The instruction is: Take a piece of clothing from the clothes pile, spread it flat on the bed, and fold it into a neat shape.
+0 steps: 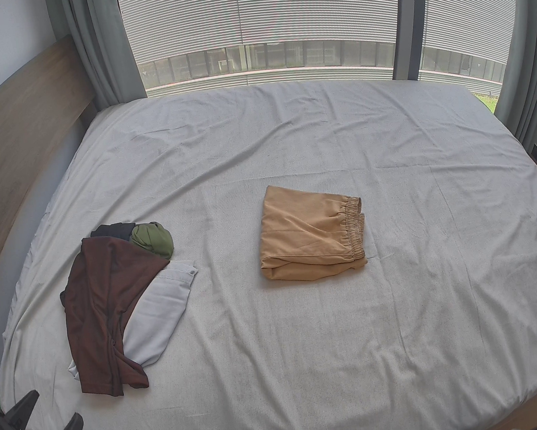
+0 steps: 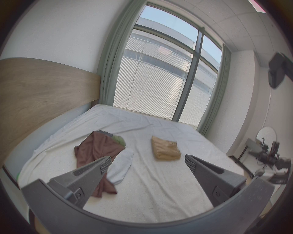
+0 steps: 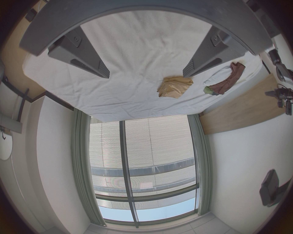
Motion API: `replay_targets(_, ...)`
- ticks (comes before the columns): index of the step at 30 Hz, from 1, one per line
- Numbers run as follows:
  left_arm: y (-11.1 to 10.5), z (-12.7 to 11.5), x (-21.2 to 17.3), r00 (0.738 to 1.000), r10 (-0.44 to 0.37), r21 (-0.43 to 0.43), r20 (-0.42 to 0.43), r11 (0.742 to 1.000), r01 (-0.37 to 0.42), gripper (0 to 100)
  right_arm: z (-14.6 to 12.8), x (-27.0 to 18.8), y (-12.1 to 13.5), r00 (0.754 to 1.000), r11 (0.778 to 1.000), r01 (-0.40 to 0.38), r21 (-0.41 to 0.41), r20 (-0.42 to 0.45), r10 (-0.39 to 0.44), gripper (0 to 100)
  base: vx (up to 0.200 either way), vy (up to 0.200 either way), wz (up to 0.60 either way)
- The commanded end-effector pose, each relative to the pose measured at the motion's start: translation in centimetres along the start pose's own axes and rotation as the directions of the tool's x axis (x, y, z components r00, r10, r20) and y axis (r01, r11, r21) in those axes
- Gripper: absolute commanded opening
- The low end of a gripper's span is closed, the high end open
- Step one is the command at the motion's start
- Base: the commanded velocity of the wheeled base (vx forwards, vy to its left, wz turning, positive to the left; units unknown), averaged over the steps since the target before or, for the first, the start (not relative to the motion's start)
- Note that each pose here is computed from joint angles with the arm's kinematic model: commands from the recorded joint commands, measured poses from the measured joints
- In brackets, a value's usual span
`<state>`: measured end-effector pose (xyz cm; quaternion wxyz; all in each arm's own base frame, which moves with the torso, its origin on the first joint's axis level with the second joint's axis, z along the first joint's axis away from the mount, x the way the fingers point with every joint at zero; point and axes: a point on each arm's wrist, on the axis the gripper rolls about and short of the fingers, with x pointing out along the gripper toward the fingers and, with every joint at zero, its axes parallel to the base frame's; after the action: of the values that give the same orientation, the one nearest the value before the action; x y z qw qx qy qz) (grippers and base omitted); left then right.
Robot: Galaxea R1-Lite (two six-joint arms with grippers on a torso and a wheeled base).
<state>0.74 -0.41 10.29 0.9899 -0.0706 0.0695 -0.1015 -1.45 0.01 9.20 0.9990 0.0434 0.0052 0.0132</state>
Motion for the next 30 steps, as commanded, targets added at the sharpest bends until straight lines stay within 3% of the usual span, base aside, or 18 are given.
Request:
replay_targets(1, -0.15, -2.18, -2.04, 0.986, 0.108, 0.088, 0.125, 0.989, -0.12, 100, -1.49, -0.64, -0.18, 0.999, 0.996, 0.038, -0.079, -0.004, -0.038, 100, 0.0, 0.0, 0.0)
replay_targets(6, -0.23, -2.31, -1.87, 0.976, 0.189, 0.089, 0.109, 0.976, -0.198, 100, -1.51, -0.7, -0.13, 1.0, 0.995, 0.024, -0.094, 0.002, -0.024, 100, 0.0, 0.0, 0.0)
replay_targets(7, -0.22, -2.35, -1.87, 0.97, 0.215, 0.155, 0.111, 0.961, -0.231, 100, -1.53, -0.77, -0.12, 1.0, 0.995, 0.019, -0.094, 0.011, -0.018, 100, 0.0, 0.0, 0.0)
replay_targets(11, -0.23, -2.35, -1.87, 0.973, 0.205, 0.17, 0.109, 0.96, -0.222, 100, -1.55, -0.83, -0.12, 1.0, 0.995, 0.018, -0.096, 0.018, -0.016, 100, 0.0, 0.0, 0.0)
replay_targets(13, -0.22, -2.33, -1.87, 0.977, 0.183, 0.082, 0.107, 0.978, -0.192, 100, -1.57, -0.83, -0.12, 1.0, 0.995, 0.019, -0.096, 0.017, -0.018, 100, 0.0, 0.0, 0.0)
replay_targets(17, -0.21, -2.27, -1.9, 0.983, 0.151, 0.032, 0.105, 0.987, -0.155, 100, -1.56, -0.83, -0.12, 1.0, 0.995, 0.018, -0.094, 0.017, -0.016, 100, 0.0, 0.0, 0.0)
replay_targets(20, -0.17, -2.26, -1.9, 0.979, 0.17, 0.072, 0.111, 0.981, -0.179, 100, -1.57, -0.83, -0.12, 1.0, 0.995, 0.019, -0.094, 0.017, -0.018, 100, 0.0, 0.0, 0.0)
replay_targets(21, -0.1, -2.23, -1.93, 0.972, 0.206, 0.121, 0.115, 0.968, -0.219, 100, -1.57, -0.83, -0.12, 1.0, 0.995, 0.019, -0.096, 0.017, -0.018, 100, 0.0, 0.0, 0.0)
replay_targets(24, -0.06, -2.27, -1.96, 0.97, 0.219, 0.123, 0.105, 0.965, -0.232, 100, -1.57, -0.83, -0.12, 1.0, 0.995, 0.019, -0.096, 0.017, -0.018, 100, 0.0, 0.0, 0.0)
replay_targets(30, -0.23, -2.28, -1.92, 0.985, 0.139, 0.084, 0.105, 0.985, -0.148, 100, -1.57, -0.83, -0.12, 1.0, 0.995, 0.019, -0.096, 0.017, -0.018, 100, 0.0, 0.0, 0.0)
